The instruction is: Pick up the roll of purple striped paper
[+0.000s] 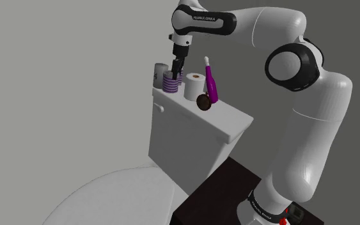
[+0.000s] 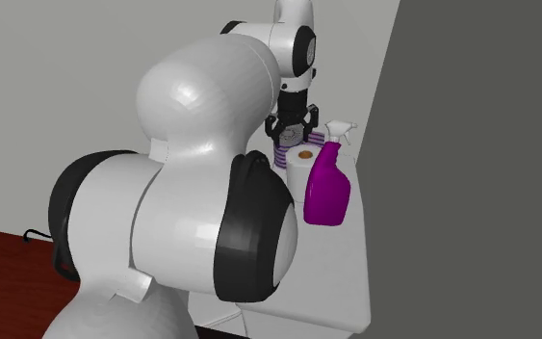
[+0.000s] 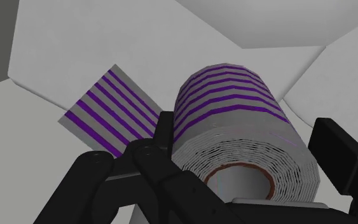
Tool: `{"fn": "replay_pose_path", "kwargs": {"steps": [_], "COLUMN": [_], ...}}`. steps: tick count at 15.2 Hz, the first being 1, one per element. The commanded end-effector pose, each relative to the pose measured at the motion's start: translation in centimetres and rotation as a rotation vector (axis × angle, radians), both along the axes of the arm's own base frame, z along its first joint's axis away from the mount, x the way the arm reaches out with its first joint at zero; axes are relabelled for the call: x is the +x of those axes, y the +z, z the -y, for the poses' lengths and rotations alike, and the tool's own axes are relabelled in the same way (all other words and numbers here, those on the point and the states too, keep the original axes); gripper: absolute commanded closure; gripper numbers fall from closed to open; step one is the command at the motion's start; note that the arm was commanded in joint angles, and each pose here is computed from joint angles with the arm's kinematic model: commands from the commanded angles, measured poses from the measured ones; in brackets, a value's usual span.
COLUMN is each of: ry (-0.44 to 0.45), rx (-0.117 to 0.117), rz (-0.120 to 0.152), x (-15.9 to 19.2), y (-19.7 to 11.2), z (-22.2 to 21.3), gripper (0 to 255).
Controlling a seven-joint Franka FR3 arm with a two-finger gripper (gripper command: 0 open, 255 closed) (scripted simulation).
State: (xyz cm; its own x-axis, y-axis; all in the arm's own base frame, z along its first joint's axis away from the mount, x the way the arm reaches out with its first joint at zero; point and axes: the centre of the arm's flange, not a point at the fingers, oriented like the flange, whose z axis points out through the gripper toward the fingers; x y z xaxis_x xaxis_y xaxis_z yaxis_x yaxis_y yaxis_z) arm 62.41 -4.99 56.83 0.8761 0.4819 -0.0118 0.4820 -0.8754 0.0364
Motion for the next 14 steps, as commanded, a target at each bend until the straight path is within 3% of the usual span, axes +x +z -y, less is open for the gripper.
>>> {"fn": "replay_pose_path", "kwargs": {"steps": [1,14], "ry": [0.0,0.0], "rx": [0.0,0.0], "rz": [0.002,0.002], "x": [-0.1,-0.1], "y": [1.1,6.9], "z": [0.0,0.0], "gripper": [255,255]}}
